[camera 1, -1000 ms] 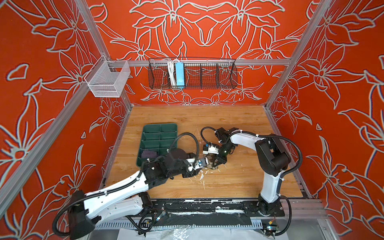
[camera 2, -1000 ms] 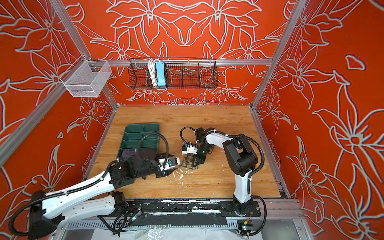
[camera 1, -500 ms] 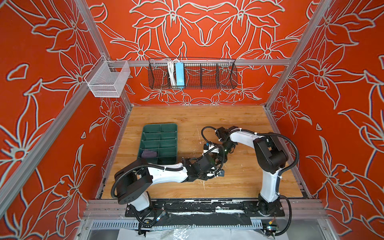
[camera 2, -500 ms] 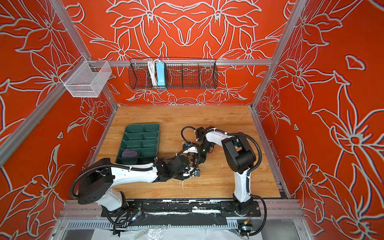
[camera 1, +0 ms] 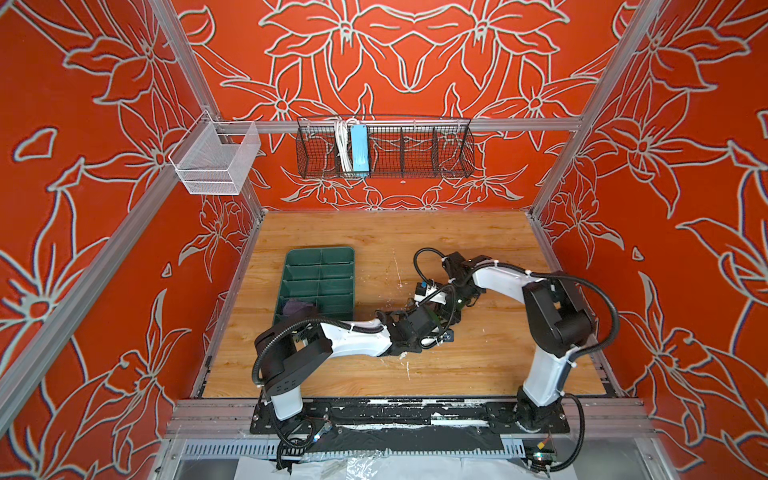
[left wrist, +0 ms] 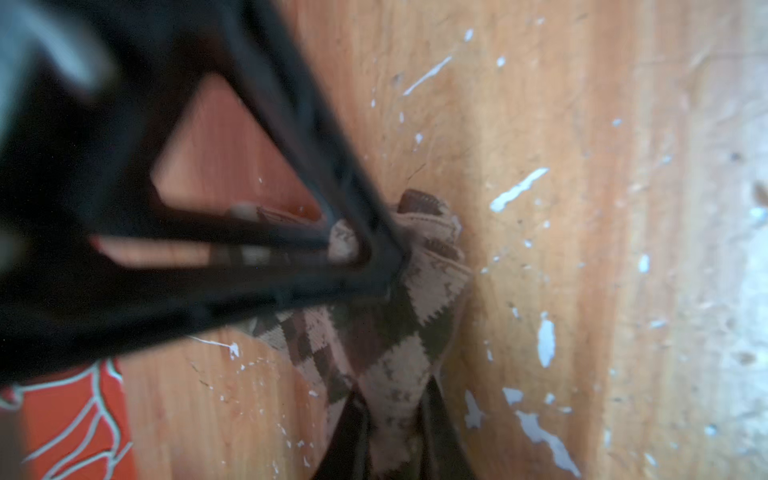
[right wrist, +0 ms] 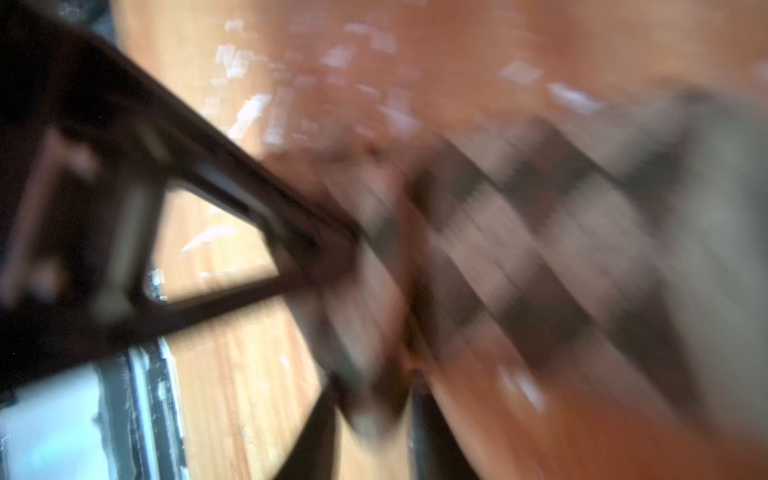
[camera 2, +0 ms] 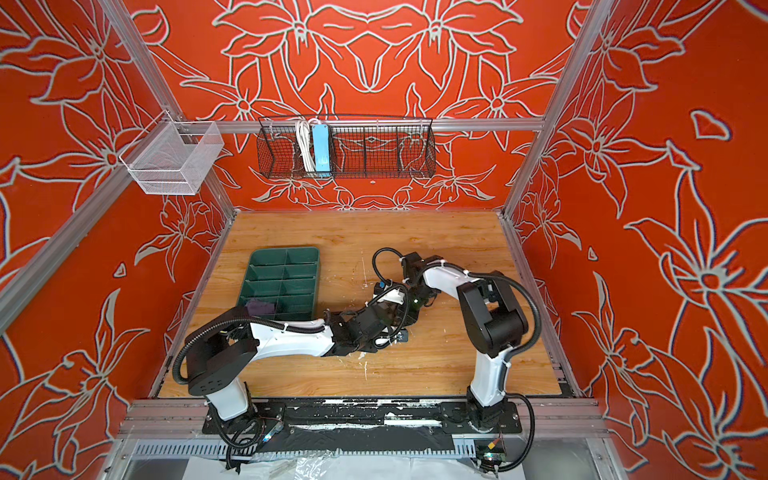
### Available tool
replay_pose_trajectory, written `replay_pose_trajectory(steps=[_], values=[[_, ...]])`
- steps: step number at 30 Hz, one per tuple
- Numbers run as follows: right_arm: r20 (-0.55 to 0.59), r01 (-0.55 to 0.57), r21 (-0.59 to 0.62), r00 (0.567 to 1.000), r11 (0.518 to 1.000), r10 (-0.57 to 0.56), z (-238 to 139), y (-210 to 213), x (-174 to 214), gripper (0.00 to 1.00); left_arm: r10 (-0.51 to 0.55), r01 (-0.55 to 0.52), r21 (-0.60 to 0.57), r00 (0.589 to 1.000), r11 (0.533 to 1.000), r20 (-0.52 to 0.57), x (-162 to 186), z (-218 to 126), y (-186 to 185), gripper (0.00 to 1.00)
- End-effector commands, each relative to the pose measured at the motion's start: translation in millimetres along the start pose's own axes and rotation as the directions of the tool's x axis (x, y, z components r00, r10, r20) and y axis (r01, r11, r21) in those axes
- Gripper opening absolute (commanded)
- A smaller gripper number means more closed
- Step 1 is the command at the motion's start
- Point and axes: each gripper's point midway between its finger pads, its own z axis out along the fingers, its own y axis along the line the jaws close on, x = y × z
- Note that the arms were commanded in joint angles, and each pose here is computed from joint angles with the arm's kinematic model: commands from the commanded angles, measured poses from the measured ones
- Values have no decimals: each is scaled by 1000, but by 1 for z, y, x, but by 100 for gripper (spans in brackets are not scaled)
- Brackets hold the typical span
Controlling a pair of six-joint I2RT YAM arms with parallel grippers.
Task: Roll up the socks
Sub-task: 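Release and raise the right gripper while the left gripper holds the roll, then lower the right gripper and pinch the rolled edge beside the left gripper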
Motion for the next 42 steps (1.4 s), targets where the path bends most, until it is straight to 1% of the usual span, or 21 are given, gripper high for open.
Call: replay_pose_trajectory(steps=[1,2,5,9,11,13,15,16,17,18,19,21,22,24,26,27,29,32,35,39,42], values=[[126,14,143,991,990,-33,-32,-16,-20,94,-56,81,163,987,983,-153,41,7,-26,9],[146,-6,163,989,987,-18,-39,-17,-22,98,-64,93,188,986,978,-156,42,6,-27,9],[226,-109,279,973,954,46,-68,-34,-27,98,-94,141,324,983,936,-155,39,2,-34,9],[378,-240,487,925,840,46,-119,-54,-31,98,-160,243,479,965,843,-206,37,3,-42,8],[490,-309,577,871,756,-18,-153,-55,-36,98,-183,275,523,958,807,-221,36,4,-45,7],[598,-380,603,798,701,-82,-178,-44,-38,98,-205,294,537,954,791,-219,34,6,-44,7],[709,-477,569,697,669,-107,-200,-31,-39,98,-225,306,561,951,769,-211,31,5,-44,7],[746,-502,551,654,666,-124,-209,-22,-38,98,-241,320,587,947,743,-212,31,4,-44,8],[761,-496,540,633,680,-143,-211,-13,-39,98,-251,332,606,943,723,-218,29,3,-43,8],[754,-447,546,630,709,-183,-211,1,-40,98,-266,353,624,936,697,-232,29,3,-42,8],[730,-370,556,645,744,-225,-205,16,-42,98,-276,368,651,930,664,-244,28,1,-40,7],[655,-226,571,705,789,-272,-184,36,-35,92,-304,397,676,917,620,-260,26,3,-35,7],[606,-163,577,742,800,-285,-173,42,-30,88,-315,411,698,910,587,-270,25,1,-33,7],[487,-44,592,815,805,-314,-149,51,-16,83,-346,447,709,891,546,-295,26,4,-26,8],[347,95,618,857,780,-380,-124,58,-8,79,-369,477,723,872,500,-321,26,6,-20,8],[261,183,638,863,748,-434,-111,61,-6,77,-382,494,728,862,476,-335,26,7,-17,8],[134,312,664,844,679,-519,-89,62,-7,73,-390,512,736,849,442,-356,26,9,-14,8],[35,408,689,807,599,-589,-62,56,-19,66,-396,537,737,833,411,-385,27,13,-11,8],[-40,468,716,768,518,-639,-42,46,-31,66,-395,549,733,826,401,-403,28,17,-11,9],[-70,495,704,762,509,-644,-15,28,-43,66,-401,554,731,822,398,-404,28,18,-11,9],[-97,511,683,772,522,-629,2,14,-49,64,-401,555,732,821,395,-406,28,18,-12,9]])
